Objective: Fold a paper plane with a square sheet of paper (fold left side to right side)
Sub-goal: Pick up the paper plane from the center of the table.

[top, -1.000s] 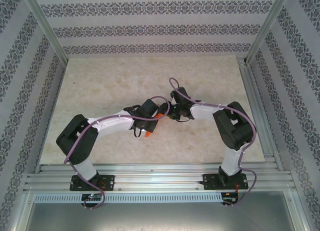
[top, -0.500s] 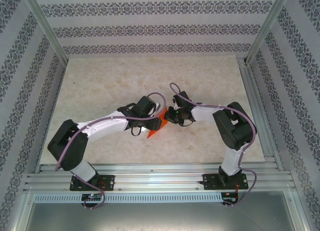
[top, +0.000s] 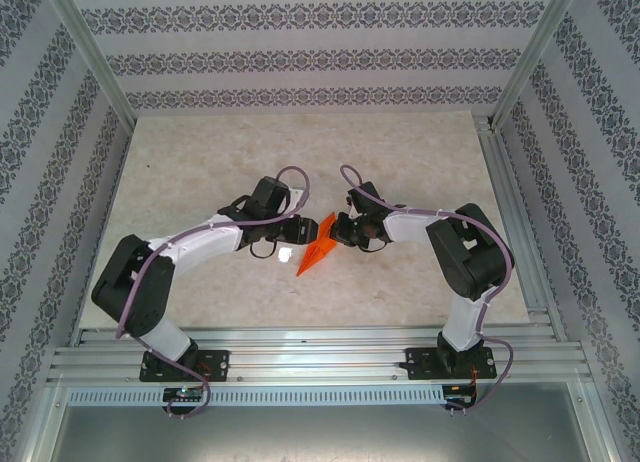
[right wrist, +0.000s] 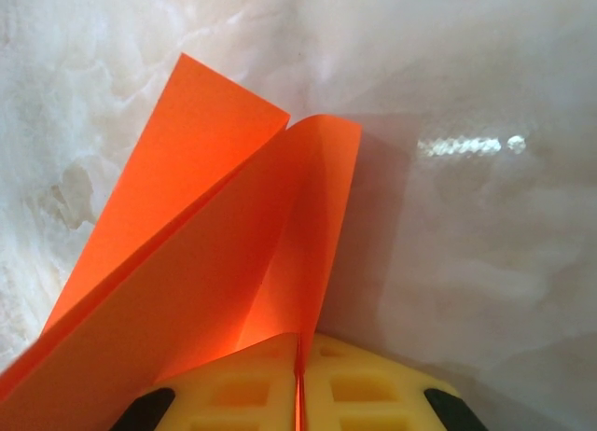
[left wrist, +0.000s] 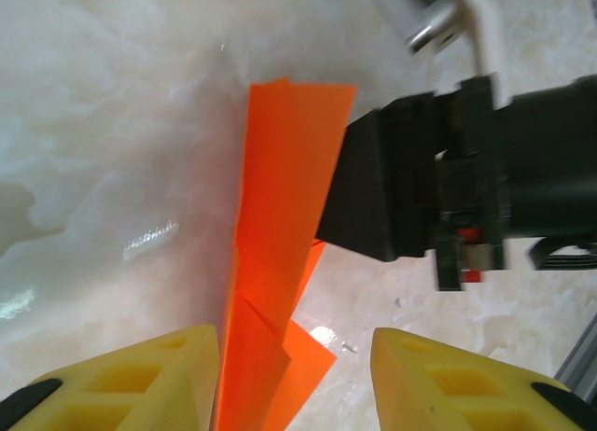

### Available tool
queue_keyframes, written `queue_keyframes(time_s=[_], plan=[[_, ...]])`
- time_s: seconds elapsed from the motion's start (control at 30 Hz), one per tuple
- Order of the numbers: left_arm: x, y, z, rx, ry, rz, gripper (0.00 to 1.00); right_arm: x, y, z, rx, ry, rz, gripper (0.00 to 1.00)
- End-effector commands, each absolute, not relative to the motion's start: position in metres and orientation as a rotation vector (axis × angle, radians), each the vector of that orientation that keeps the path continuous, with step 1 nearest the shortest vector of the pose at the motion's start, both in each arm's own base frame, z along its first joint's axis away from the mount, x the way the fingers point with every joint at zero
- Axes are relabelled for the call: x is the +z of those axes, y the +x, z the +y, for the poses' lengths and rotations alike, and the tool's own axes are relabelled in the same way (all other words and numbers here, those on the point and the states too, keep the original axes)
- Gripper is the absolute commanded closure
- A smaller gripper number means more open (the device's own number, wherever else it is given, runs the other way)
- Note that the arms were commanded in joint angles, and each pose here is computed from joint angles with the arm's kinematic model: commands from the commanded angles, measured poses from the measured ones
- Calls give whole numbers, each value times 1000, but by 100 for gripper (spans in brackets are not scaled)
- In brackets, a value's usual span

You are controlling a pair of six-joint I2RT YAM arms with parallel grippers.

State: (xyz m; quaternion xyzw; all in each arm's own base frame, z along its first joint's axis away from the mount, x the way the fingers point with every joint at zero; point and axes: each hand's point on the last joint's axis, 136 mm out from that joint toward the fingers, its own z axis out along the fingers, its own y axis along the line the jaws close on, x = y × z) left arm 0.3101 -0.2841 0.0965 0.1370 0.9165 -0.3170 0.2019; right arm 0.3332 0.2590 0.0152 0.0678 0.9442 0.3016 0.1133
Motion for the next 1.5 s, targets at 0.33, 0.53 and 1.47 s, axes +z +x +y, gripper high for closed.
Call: queue_keyframes(time_s=[0.33, 0.53, 1.47], plan=[[62, 344, -292, -903, 288, 2598, 83, 28, 337, 261, 875, 142, 2743, 89], [48, 349, -283, -856, 241, 2634, 87, 25, 336, 261, 870, 142, 2754, 89], [4, 329, -260, -462, 335, 2792, 59, 76, 341, 266, 1049, 187, 2618, 89]])
